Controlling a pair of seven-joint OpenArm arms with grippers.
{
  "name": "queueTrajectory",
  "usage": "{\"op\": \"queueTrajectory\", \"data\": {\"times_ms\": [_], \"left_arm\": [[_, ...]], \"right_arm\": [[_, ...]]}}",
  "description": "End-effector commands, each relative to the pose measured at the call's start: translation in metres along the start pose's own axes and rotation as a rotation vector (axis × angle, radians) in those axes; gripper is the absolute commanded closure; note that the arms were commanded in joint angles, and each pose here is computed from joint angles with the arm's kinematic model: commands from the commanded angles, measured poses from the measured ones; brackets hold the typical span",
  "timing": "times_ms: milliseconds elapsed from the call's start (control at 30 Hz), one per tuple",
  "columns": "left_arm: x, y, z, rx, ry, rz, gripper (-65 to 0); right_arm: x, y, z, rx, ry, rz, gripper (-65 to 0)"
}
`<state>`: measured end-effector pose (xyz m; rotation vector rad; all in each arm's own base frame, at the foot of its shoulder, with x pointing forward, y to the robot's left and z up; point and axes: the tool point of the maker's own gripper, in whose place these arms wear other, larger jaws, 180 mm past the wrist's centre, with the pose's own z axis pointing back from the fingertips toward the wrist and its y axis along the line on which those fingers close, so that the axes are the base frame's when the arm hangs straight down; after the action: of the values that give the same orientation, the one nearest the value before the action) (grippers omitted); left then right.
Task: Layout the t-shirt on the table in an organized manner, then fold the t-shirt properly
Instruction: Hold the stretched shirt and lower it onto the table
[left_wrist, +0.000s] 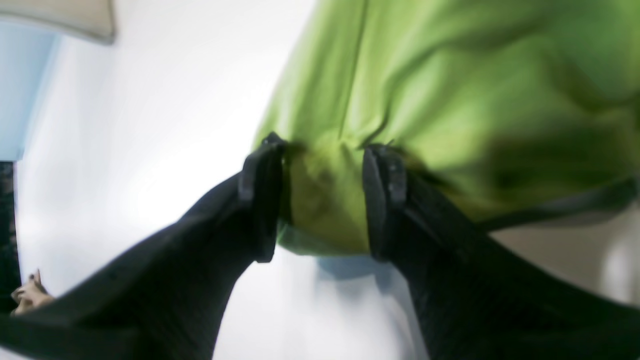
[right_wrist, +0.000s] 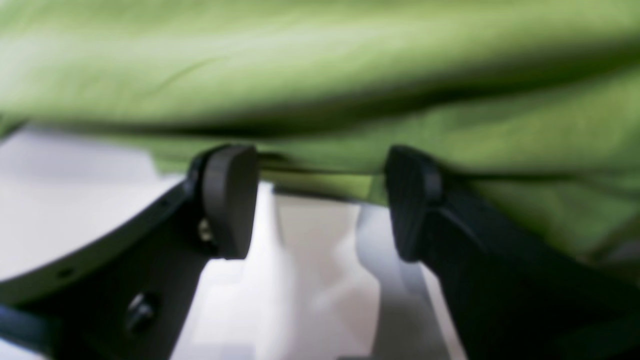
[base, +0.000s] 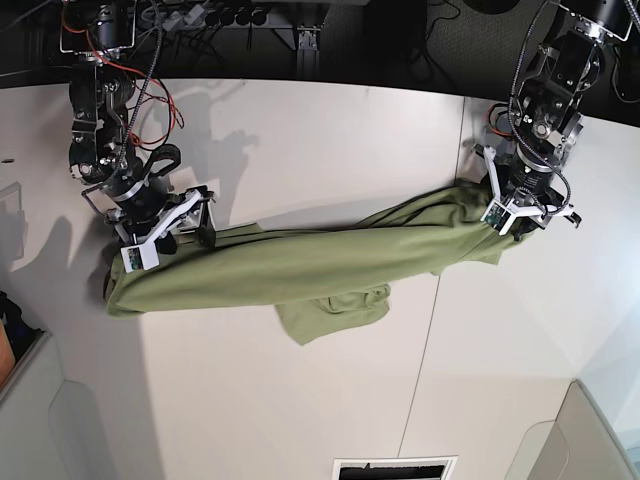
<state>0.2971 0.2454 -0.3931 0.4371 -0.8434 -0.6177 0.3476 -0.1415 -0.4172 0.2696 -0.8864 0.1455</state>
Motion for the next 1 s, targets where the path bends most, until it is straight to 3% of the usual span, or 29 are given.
{"op": "queueTrajectory", "data": {"times_ms": [0,67,133,367,733,967], "left_arm": [[0.008,0.014,-0.005,0.033,-0.02,-0.004,-28.2],[0.004,0.014,-0.013,0.039,-0.002,0.0,-19.0],[0.005,0.019,-0.016,0.059,0.002,-0.013,-1.8],[0.033,0.055,-0.006,0.192,-0.037,-0.046,0.0],[0.128,0.088,0.073,0.261,-0.298,-0.119,0.0],[0.144,0.088,0.087,0.268,-0.348,-0.135,0.0]], "right_arm": [[0.007,-0.013,-0.002,-0.042,0.002,0.015,-35.2],[0.016,-0.018,-0.007,-0.051,-0.007,0.02,-19.4],[0.031,-0.02,-0.01,-0.059,-0.029,0.04,0.0],[0.091,-0.036,-0.009,-0.109,-0.096,0.119,0.0],[0.167,-0.075,0.068,-0.193,-0.266,0.084,0.0],[0.18,-0.074,0.085,-0.131,-0.299,0.114,0.0]]}}
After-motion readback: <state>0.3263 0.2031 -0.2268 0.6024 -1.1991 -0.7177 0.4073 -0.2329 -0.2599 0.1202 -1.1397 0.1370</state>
